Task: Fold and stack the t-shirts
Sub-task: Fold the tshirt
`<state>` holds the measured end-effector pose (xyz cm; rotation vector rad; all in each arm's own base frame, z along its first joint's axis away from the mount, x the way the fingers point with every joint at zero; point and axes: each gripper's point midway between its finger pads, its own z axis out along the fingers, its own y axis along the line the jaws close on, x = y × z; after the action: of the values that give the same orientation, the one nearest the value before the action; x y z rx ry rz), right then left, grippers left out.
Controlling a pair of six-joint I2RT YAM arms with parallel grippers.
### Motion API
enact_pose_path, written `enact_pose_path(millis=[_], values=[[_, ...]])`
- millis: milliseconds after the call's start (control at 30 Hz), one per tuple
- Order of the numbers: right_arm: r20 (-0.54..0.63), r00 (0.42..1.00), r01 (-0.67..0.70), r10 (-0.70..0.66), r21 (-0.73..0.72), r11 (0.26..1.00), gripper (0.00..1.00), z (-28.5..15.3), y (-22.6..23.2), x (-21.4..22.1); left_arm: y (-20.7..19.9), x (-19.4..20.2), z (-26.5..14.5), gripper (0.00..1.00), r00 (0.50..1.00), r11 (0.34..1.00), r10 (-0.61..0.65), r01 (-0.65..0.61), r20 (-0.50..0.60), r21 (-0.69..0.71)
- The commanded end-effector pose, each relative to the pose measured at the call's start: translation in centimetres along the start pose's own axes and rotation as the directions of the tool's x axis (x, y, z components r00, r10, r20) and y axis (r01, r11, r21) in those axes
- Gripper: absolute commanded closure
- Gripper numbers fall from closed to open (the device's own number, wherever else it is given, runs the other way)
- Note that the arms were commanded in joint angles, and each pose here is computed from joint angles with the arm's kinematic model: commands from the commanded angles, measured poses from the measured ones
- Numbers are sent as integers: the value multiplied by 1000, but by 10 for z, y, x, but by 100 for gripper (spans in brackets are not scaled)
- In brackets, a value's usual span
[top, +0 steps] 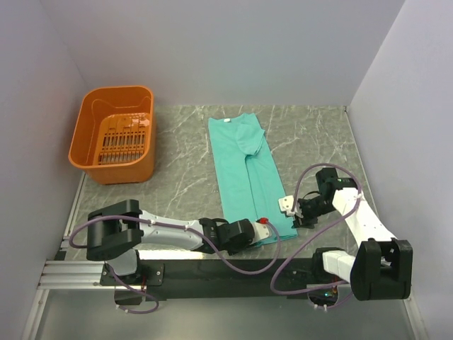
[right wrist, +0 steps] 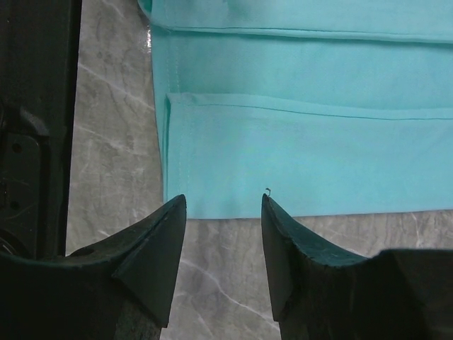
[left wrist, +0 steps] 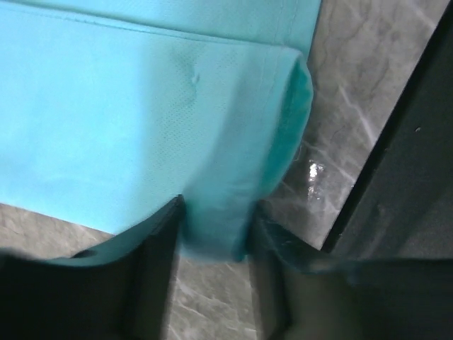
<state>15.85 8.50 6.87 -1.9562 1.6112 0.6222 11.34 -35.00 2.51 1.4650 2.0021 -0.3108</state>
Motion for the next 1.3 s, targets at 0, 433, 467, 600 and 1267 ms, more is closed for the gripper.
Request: enact_pose_path(millis=[0,433,467,600,1267], values=[[11,1000,11,-12,21,1000,46,-1,-8,-2,-1,9,5,58,998,1000,21,-21,-57,-13],[-132,991,18,-21,-25,1000,48,14,2,32,-20,-6,-9,99,998,991,-62,61,7,117],[-139,990,24,-30,-39,999,48,17,5,33,-19,-7,-9,99,997,990,-73,72,9,124],[-137,989,45,-53,-58,997,48,15,12,28,-21,-13,-10,99,993,980,-116,111,19,166],[-170,973,137,-153,-103,985,42,37,48,30,-17,-18,-7,99,977,956,-211,201,24,213]])
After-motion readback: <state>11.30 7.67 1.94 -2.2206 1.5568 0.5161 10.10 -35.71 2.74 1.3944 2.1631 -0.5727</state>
